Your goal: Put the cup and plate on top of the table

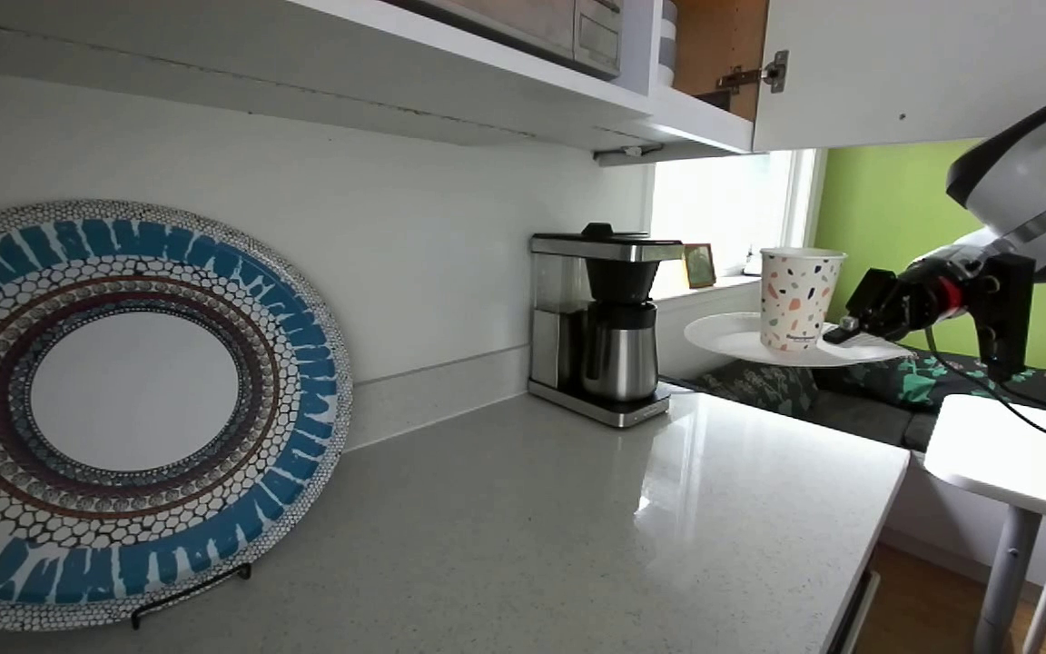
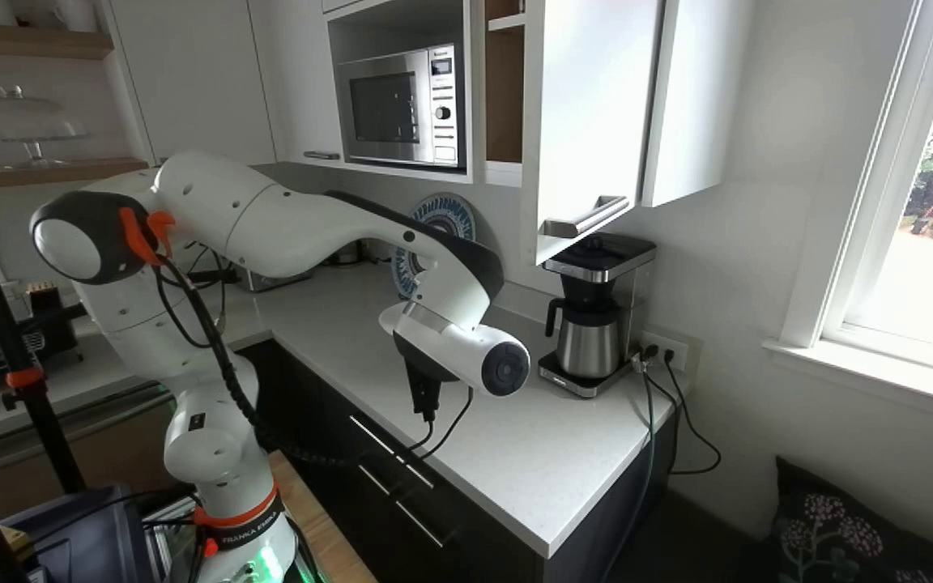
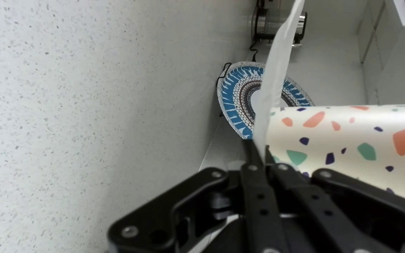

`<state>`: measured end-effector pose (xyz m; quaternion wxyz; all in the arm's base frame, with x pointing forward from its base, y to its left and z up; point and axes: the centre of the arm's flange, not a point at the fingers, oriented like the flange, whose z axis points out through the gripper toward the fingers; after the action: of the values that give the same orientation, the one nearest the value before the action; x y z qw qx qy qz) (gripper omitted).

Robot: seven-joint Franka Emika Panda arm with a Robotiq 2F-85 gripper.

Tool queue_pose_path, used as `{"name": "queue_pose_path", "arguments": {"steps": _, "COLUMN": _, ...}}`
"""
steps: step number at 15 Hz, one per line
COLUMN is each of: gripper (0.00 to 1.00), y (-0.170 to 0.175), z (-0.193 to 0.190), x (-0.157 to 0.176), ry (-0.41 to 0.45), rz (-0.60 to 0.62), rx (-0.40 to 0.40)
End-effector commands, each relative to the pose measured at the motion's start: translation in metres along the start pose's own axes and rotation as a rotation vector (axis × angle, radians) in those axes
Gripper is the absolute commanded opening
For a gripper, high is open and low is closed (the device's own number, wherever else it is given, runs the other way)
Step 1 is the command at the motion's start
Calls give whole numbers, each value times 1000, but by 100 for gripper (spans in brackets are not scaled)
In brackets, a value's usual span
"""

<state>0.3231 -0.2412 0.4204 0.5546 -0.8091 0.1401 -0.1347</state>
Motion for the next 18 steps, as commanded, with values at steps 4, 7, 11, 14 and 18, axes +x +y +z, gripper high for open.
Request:
{"name": "queue_pose_path", "arguments": {"steps": 4, "gripper": 0, "y": 37, "z": -1, "x": -5, "ry": -56, "rz": -2, "rx": 6}}
{"name": "queue_pose_path", "arguments": {"steps": 7, "gripper": 0, "y": 52, "z": -3, "x": -5, "ry": -66, "rz": 0, "rx": 9}}
{"name": "queue_pose_path", "arguments": {"steps": 11, "gripper": 0, "y": 72, "z": -4, "x": -9, "ry": -79, "rz": 21, "rx": 12}}
{"name": "queue_pose_path", "arguments": {"steps": 14, "gripper": 0, "y": 85, "z": -6, "x": -12, "ry": -79, "rz": 32, "rx": 6}}
{"name": "queue_pose_path", "arguments": {"steps": 18, "gripper": 0, "y": 101, "z": -7, "x": -15, "ry": -70, "rz": 54, "rx": -4}}
